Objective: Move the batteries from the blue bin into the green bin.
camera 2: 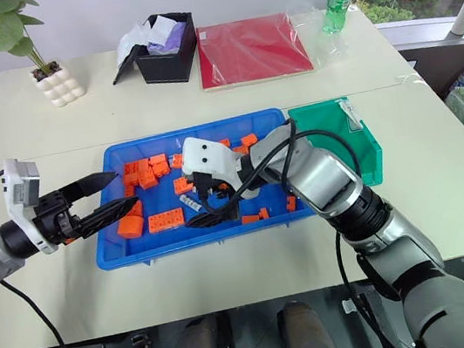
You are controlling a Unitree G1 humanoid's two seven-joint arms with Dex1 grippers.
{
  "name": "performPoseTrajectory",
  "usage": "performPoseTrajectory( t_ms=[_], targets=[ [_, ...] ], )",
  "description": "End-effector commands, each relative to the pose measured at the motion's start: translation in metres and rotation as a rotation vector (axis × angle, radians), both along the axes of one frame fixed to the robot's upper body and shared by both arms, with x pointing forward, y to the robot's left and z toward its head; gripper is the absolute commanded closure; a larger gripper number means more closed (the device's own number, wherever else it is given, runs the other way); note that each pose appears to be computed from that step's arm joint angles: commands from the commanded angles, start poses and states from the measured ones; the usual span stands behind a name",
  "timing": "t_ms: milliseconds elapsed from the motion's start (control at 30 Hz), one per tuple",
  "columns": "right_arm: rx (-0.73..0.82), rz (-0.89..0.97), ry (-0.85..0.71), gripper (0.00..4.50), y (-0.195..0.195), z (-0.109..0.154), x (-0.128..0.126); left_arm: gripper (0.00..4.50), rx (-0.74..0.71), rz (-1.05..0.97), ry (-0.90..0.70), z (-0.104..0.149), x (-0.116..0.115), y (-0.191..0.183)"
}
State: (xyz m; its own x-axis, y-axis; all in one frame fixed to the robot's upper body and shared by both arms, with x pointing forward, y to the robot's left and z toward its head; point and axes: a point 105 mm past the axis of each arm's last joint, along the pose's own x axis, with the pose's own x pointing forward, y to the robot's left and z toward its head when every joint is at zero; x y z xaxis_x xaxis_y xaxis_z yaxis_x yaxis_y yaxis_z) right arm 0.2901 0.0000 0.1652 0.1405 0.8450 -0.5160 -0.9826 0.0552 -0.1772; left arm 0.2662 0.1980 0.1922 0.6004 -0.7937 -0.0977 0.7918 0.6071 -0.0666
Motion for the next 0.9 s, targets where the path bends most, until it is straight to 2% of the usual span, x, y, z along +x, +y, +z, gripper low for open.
performPoseTrajectory(
  t_ms=[33,233,533,833,867,900],
  targets=[
    [0.011,0.007,-0.003,0.03,0.011,-0.004,0.0,0.0,0.043,-0.022,-0.038,0.009,-0.003,-0.001],
    [0.013,-0.039,0.021,0.03,0.021,-0.017,0.017,0.0,0.158,-0.026,-0.031,0.004,-0.003,0.004],
    [-0.018,-0.077,0.007,0.03,0.021,-0.03,0.036,0.0,0.137,-0.022,-0.038,0.005,-0.006,0.002],
    [-0.051,-0.053,-0.024,0.03,0.019,-0.036,0.036,0.0,0.12,-0.009,-0.05,0.008,-0.005,0.003],
    [-0.055,-0.05,-0.03,0.56,0.019,-0.037,0.036,0.0,0.119,-0.009,-0.051,0.008,-0.005,0.003],
    [-0.058,-0.044,-0.042,0.9,0.019,-0.037,0.036,0.0,0.118,-0.009,-0.052,0.008,-0.005,0.003]
  ],
)
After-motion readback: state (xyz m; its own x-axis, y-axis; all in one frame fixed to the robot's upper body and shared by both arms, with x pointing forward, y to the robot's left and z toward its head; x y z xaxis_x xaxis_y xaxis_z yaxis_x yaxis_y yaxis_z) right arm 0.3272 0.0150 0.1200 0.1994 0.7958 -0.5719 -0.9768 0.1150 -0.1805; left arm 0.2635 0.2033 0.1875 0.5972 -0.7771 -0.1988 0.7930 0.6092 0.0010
